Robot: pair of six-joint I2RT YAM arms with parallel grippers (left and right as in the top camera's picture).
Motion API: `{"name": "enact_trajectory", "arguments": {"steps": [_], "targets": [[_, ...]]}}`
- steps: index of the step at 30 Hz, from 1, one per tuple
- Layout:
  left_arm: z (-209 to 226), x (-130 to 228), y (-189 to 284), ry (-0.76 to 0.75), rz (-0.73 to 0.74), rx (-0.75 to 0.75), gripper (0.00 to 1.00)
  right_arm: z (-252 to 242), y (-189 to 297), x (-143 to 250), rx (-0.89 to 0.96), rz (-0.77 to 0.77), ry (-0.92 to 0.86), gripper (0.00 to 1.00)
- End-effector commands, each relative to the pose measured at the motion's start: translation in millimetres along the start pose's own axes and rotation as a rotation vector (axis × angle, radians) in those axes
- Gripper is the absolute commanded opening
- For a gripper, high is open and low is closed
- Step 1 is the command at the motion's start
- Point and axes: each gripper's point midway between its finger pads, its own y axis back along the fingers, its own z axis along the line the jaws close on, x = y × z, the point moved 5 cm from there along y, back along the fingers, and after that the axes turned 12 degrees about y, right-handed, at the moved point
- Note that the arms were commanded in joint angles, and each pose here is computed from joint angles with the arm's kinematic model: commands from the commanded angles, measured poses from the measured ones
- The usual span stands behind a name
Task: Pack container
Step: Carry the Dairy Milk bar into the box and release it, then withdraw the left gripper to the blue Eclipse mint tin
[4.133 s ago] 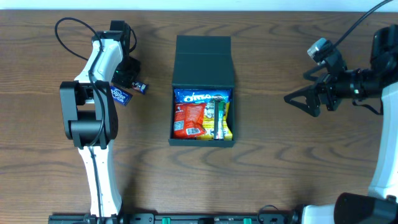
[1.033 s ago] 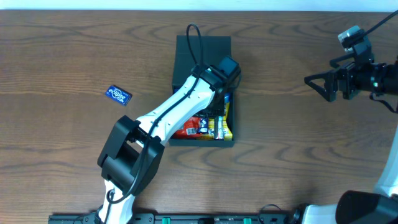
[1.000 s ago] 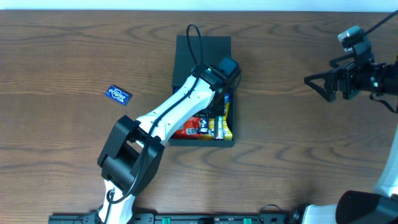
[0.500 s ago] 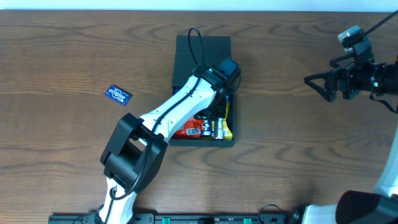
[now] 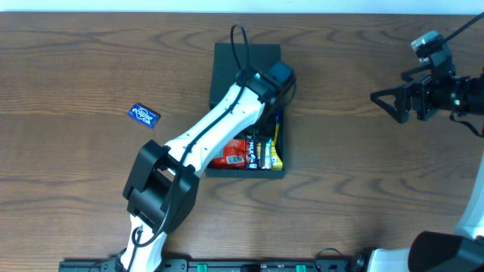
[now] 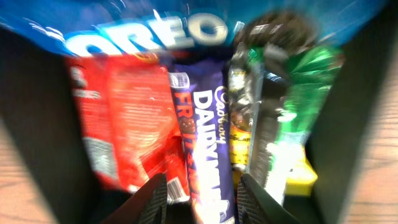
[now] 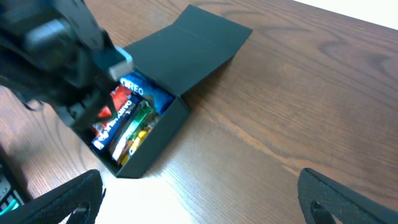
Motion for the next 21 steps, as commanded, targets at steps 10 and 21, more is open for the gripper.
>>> {"name": "enact_trajectory", "arguments": {"steps": [10, 21], "targets": [[132.1, -93.0, 103.7, 0.404, -0.315, -0.085, 0.57, -0.9, 0.9, -2.8, -0.009, -0.022, -0.011, 0.99], [295.9, -122.2, 55.5, 0.972, -0.171, -0.007, 0.66, 1.4, -1.2, -4.4, -0.018, -0.021, -0.005, 0.99]]}}
